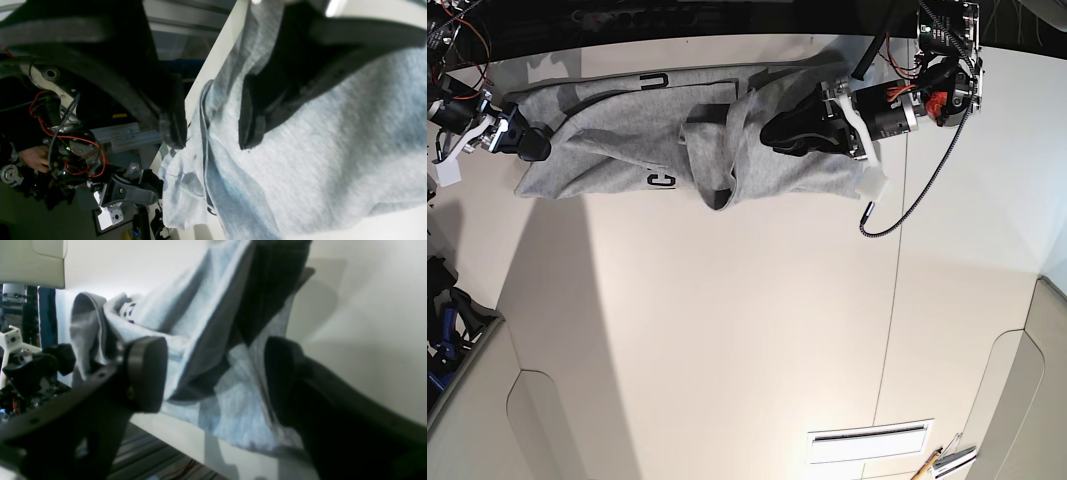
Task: Fold the T-shirt properly
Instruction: 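Regrasp the collar end of the strip with the right gripper, then lift the collar end with the right gripper and fold it onto the left gripper's fold, then press and flatten the folded bundle with both grippers, then grasp the folded shirt bundle with the right gripper and lift it, then carry the folded shirt with the right gripper to the table edge and release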
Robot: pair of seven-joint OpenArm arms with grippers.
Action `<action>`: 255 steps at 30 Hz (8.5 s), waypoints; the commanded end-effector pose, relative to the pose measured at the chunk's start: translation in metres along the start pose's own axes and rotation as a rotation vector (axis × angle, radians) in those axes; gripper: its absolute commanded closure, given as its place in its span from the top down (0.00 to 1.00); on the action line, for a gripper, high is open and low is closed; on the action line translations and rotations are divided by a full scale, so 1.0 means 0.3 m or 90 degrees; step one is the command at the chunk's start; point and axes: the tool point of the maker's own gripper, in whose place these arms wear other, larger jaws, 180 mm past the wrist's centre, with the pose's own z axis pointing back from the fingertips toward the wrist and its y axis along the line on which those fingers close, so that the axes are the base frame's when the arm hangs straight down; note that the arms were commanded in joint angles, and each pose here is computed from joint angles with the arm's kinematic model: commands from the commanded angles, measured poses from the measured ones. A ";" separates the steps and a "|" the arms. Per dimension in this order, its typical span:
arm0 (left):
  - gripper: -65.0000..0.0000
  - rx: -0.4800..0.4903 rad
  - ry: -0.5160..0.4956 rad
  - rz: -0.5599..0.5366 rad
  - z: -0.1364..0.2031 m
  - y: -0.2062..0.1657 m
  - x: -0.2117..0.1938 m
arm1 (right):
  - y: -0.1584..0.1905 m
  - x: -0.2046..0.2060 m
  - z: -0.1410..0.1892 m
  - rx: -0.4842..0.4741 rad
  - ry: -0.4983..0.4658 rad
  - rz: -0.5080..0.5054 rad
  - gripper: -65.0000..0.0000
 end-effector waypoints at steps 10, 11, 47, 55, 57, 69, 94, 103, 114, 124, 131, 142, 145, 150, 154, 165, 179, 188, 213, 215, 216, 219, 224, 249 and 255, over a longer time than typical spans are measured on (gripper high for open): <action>0.44 -0.017 -0.028 -0.016 0.005 -0.025 0.045 | -0.051 0.055 0.010 -0.065 -0.033 0.040 0.69; 0.44 -0.017 -0.028 -0.016 0.005 -0.025 0.045 | -0.047 0.052 0.003 -0.062 -0.029 0.042 0.69; 0.18 0.187 -0.083 -0.031 0.247 0.202 0.119 | 0.044 -0.051 -0.099 -0.022 0.083 0.084 0.00; 0.00 0.295 -0.047 -0.050 0.299 0.297 0.051 | 0.339 0.027 -0.118 0.084 -0.003 0.183 0.00; 0.00 0.301 -0.042 -0.052 0.302 0.302 0.047 | 0.439 0.041 -0.119 0.124 -0.036 0.201 0.00; 0.00 0.300 -0.050 -0.054 0.302 0.301 0.055 | 0.873 -0.096 -0.290 0.305 -0.024 0.257 0.00; 0.00 0.301 -0.050 -0.053 0.302 0.301 0.054 | 1.134 -0.297 -0.582 0.262 0.039 0.439 0.00; 0.00 0.301 -0.050 -0.053 0.302 0.301 0.054 | 1.212 -0.336 -0.634 0.341 0.079 0.354 0.00; 0.00 0.299 -0.052 -0.053 0.302 0.300 0.056 | 1.287 -0.327 -0.591 0.428 0.070 0.342 0.31; 0.00 0.298 -0.052 -0.053 0.301 0.299 0.057 | 1.405 -0.208 -0.536 0.526 0.034 0.361 0.34; 0.00 0.293 -0.063 -0.053 0.303 0.294 0.070 | 1.388 -0.223 -0.545 0.510 0.062 0.414 0.34; 0.00 0.305 -0.225 -0.064 0.549 0.263 0.272 | 1.275 -0.182 -0.610 0.391 0.057 0.477 0.28; 0.00 0.251 -0.249 -0.065 0.568 0.190 0.298 | 1.227 -0.136 -0.625 0.349 0.043 0.481 0.00; 0.00 0.184 -0.208 -0.064 0.535 0.091 0.241 | 1.142 -0.043 -0.644 0.272 0.015 0.481 0.00; 0.00 0.172 -0.184 -0.075 0.502 0.043 0.200 | 1.061 0.048 -0.648 0.204 -0.011 0.488 0.00; 0.00 0.037 -0.054 -0.072 0.253 -0.076 0.067 | 0.904 0.038 -0.700 0.158 0.033 0.456 0.00; 0.00 0.354 0.020 -0.189 0.292 0.228 0.039 | 0.758 -0.219 -0.718 0.193 0.267 0.335 0.00; 0.00 0.386 -0.065 -0.227 0.280 0.297 0.246 | 0.790 -0.338 -0.638 0.249 0.300 0.301 0.00; 0.00 0.575 -0.326 -0.280 0.757 0.252 0.667 | 1.333 -0.290 -0.464 0.442 0.058 0.539 0.00; 0.00 0.591 -0.340 -0.269 0.794 0.260 0.665 | 1.364 -0.358 -0.480 0.454 0.076 0.570 0.00; 0.00 0.595 -0.341 -0.265 0.804 0.263 0.659 | 1.371 -0.393 -0.492 0.456 0.087 0.584 0.00; 0.00 0.598 -0.330 -0.256 0.805 0.275 0.630 | 1.352 -0.494 -0.542 0.439 0.131 0.628 0.00; 0.00 0.597 -0.313 -0.240 0.794 0.292 0.582 | 1.197 -0.600 -0.659 0.339 0.228 0.651 0.00; 0.00 0.600 -0.300 -0.232 0.794 0.303 0.551 | 0.068 -0.257 -0.406 -0.267 0.440 0.680 0.00; 0.00 0.600 -0.300 -0.232 0.794 0.303 0.551 | -0.135 -0.124 -0.220 -0.369 0.487 0.715 0.00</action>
